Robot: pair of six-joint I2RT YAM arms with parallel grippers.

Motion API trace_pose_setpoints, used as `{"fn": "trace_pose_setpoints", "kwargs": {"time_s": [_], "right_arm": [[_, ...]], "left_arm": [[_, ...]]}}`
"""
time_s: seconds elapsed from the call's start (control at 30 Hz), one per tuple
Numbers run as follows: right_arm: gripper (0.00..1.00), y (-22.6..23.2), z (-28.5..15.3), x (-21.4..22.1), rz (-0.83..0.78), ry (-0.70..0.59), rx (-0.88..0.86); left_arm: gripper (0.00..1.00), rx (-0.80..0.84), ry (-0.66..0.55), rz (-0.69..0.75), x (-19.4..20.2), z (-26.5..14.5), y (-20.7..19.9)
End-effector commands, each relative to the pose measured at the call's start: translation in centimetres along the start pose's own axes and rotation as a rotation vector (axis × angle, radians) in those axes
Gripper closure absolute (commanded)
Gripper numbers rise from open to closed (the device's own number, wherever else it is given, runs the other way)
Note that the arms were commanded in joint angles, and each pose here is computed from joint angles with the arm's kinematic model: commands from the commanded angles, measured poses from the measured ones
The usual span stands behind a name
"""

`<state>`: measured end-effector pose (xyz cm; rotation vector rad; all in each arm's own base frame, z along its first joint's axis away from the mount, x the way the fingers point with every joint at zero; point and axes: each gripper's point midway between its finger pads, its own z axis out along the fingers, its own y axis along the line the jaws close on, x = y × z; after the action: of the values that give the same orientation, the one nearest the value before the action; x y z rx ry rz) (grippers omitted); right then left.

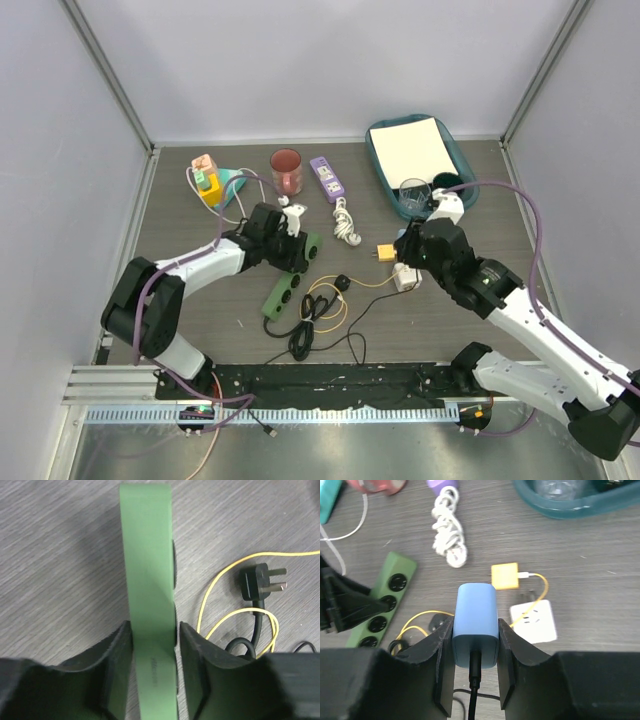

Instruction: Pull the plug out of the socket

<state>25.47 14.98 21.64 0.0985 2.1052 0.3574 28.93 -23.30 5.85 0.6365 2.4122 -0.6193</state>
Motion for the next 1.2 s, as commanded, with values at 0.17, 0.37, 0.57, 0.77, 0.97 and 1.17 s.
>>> {"fn": "trace_pose_setpoints", "kwargs": {"time_s": [0.17, 0.37, 0.57, 0.77, 0.97, 1.17], "right_arm": [[0.95, -7.3, 0.3, 1.1, 0.136, -0.073, 0.290], [0.95, -10.3, 0.9, 1.7, 0.175, -0.076, 0.395], [0.92, -12.5, 2.7, 1.6, 0.219, -0.045, 0.456], [0.88, -14.5, 5.9, 3.9, 0.305, 0.050, 0.465], [0.78, -15.1, 7.9, 6.4, 0.330, 0.121, 0.437], [0.40, -15.4, 7.7, 6.0, 0.305, 0.121, 0.446]], "left_arm": [[0.00, 0.024, -0.111, -0.059, -5.4, -1.9, -0.3], [0.00, -0.101, -0.259, -0.040, -9.6, -5.6, 0.7], [0.00, -0.322, -0.452, -0.118, -12.3, -11.1, 3.3], [0.00, -0.491, -0.367, -0.204, -9.8, -13.9, 5.3], [0.00, -0.537, -0.398, -0.242, -8.7, -16.4, 5.5], [0.00, -0.515, -0.509, -0.221, -7.9, -18.9, 4.7]]}}
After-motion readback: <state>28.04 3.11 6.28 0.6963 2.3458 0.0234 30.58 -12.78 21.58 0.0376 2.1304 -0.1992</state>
